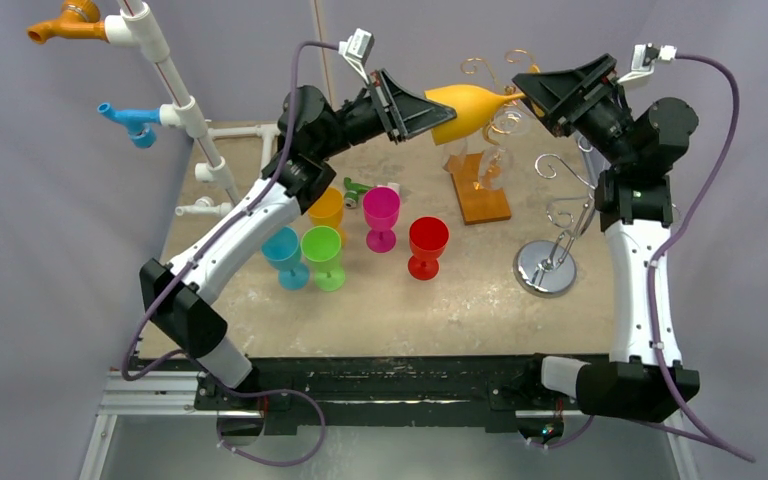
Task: Take the wine glass off the wine glass rack
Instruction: Place the wine glass at the center of the board.
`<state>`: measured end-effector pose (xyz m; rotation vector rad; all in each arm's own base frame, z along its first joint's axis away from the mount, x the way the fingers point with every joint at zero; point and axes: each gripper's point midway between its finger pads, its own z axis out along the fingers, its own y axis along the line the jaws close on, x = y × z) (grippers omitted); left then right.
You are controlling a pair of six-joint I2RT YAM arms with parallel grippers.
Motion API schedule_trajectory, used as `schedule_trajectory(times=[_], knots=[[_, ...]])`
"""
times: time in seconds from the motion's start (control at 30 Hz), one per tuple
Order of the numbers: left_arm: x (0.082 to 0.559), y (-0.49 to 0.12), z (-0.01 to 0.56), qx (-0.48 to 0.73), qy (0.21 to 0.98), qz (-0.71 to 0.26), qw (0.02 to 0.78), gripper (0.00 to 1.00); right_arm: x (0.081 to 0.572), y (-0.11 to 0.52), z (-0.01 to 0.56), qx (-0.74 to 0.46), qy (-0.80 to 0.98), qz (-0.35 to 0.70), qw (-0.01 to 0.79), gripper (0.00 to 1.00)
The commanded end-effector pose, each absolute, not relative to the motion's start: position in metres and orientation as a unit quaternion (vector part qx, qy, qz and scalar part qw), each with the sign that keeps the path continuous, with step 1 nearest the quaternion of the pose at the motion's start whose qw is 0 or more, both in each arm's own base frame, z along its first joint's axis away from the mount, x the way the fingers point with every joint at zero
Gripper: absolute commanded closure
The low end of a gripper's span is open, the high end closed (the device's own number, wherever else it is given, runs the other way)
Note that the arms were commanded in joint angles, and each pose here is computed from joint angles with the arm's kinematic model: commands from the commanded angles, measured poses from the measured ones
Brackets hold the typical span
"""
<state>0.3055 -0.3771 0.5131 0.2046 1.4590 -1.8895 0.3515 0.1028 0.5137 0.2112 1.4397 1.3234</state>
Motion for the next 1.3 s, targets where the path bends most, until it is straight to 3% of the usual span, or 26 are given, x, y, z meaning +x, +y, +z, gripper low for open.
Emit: schedule_trajectory(times=[0.0, 0.2, 0.4, 0.7, 1.0, 1.27], knots=[[0.295, -0.363, 0.521, 0.083, 0.601, -0.668, 0.43, 1.0, 0.329, 0.097, 0.511, 0.083, 0.647, 0.486, 0.581, 0.01], [0.28, -0.344, 0.493, 0.09, 0.67, -0.57, 0.466, 1.0, 0.329, 0.077, 0.482, 0.126, 0.682, 0.409, 0.593, 0.01], [0.253, -0.32, 0.459, 0.119, 0.737, -0.489, 0.451, 1.0, 0.325, 0.059, 0.464, 0.14, 0.708, 0.339, 0.603, 0.01], [0.202, -0.282, 0.37, 0.19, 0.854, -0.334, 0.349, 1.0, 0.315, 0.067, 0.462, 0.124, 0.723, 0.309, 0.605, 0.01], [0.167, -0.275, 0.28, 0.252, 0.908, -0.189, 0.278, 1.0, 0.321, 0.11, 0.451, 0.089, 0.742, 0.304, 0.59, 0.01], [0.188, -0.265, 0.232, 0.274, 0.919, -0.084, 0.272, 1.0, 0.311, 0.12, 0.444, 0.084, 0.739, 0.303, 0.597, 0.01]])
